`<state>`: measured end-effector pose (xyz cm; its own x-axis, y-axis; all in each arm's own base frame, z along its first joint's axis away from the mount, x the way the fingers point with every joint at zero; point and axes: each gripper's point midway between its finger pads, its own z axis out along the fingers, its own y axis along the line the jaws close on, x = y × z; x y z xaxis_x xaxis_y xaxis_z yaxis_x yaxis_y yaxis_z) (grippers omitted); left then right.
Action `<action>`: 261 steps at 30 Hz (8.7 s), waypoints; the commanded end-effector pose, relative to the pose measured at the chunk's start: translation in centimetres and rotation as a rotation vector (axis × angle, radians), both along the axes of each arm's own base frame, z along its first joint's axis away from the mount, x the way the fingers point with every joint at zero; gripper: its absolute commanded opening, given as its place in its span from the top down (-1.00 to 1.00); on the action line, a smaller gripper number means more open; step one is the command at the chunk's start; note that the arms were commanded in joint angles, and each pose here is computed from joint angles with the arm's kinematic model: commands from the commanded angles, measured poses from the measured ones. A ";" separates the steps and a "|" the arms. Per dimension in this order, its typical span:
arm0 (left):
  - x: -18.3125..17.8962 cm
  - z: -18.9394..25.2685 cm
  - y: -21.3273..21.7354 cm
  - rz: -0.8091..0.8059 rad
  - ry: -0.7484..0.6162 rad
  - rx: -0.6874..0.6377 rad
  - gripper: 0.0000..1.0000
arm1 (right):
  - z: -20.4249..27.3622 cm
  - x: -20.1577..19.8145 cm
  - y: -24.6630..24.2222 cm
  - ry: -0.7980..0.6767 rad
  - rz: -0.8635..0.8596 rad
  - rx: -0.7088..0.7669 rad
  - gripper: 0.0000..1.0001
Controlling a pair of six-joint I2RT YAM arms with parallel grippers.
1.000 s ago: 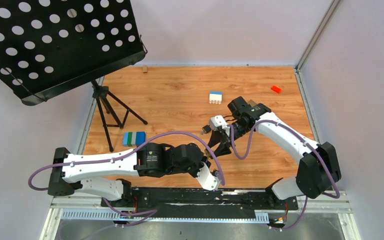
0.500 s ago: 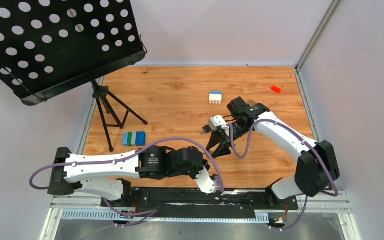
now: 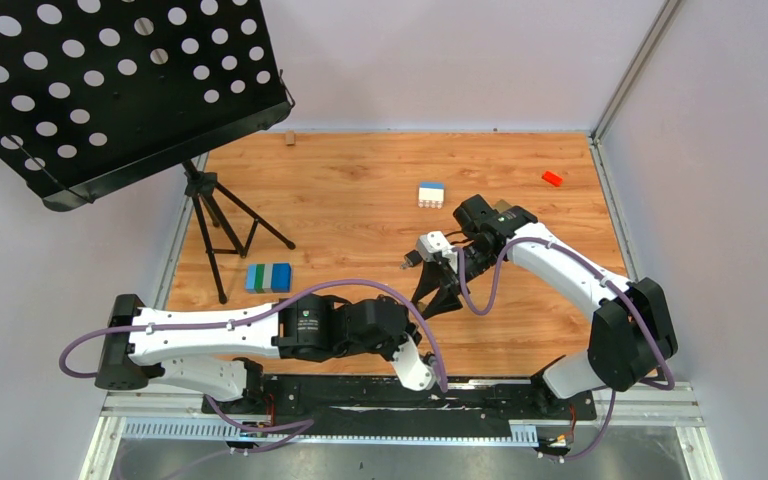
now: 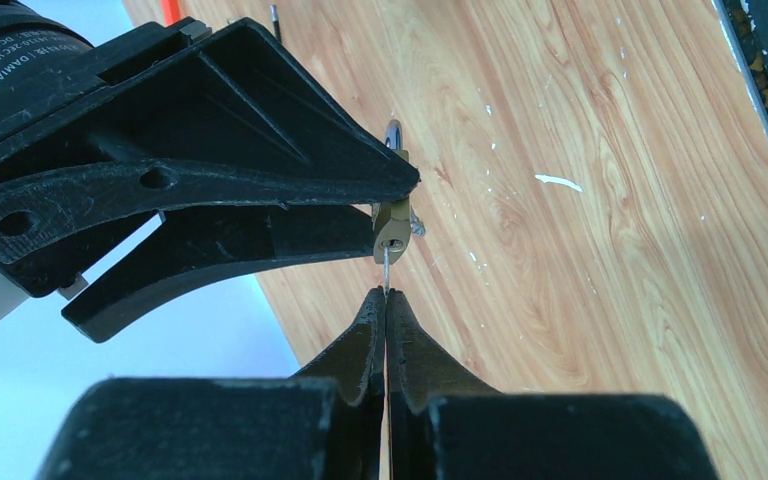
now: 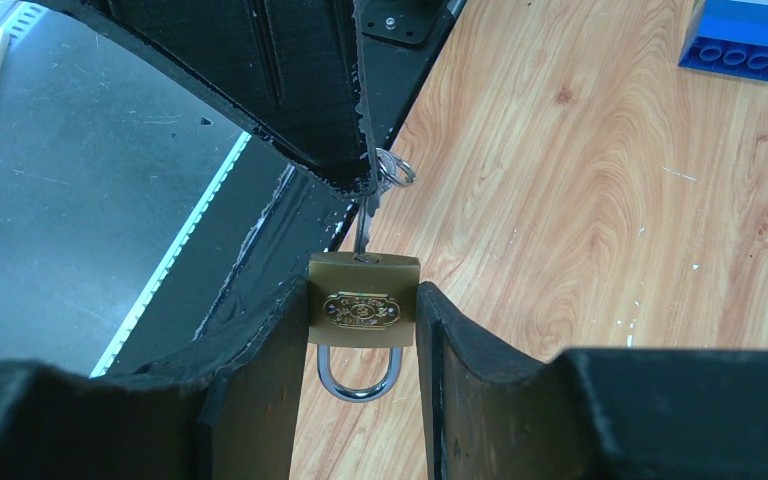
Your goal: Unlock with the key
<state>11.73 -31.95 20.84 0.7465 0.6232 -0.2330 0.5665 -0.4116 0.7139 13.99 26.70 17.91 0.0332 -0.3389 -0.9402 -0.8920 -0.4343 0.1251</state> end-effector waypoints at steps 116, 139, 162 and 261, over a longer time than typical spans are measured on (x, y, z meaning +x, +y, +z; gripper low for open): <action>-0.8 0.2 -0.5 -0.069 -0.146 -0.191 1.00 | 2.6 -1.1 1.5 0.049 0.052 0.141 1.00; -1.3 1.3 -1.1 -0.065 -0.083 -0.214 1.00 | 3.2 -1.4 1.5 0.029 0.046 0.134 1.00; -1.3 0.2 -0.4 -0.066 -0.033 -0.208 1.00 | 3.5 -1.8 1.5 0.012 0.068 0.146 1.00; 1.6 -0.8 1.9 0.035 0.103 -0.282 1.00 | -3.3 4.5 0.6 -0.104 -0.215 -0.152 1.00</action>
<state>13.32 -30.23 19.04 0.7325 0.5720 -0.3692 0.5818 -0.2443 0.7758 15.91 27.33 15.07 0.0181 -0.4590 -0.8883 -0.9385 -0.3141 0.1432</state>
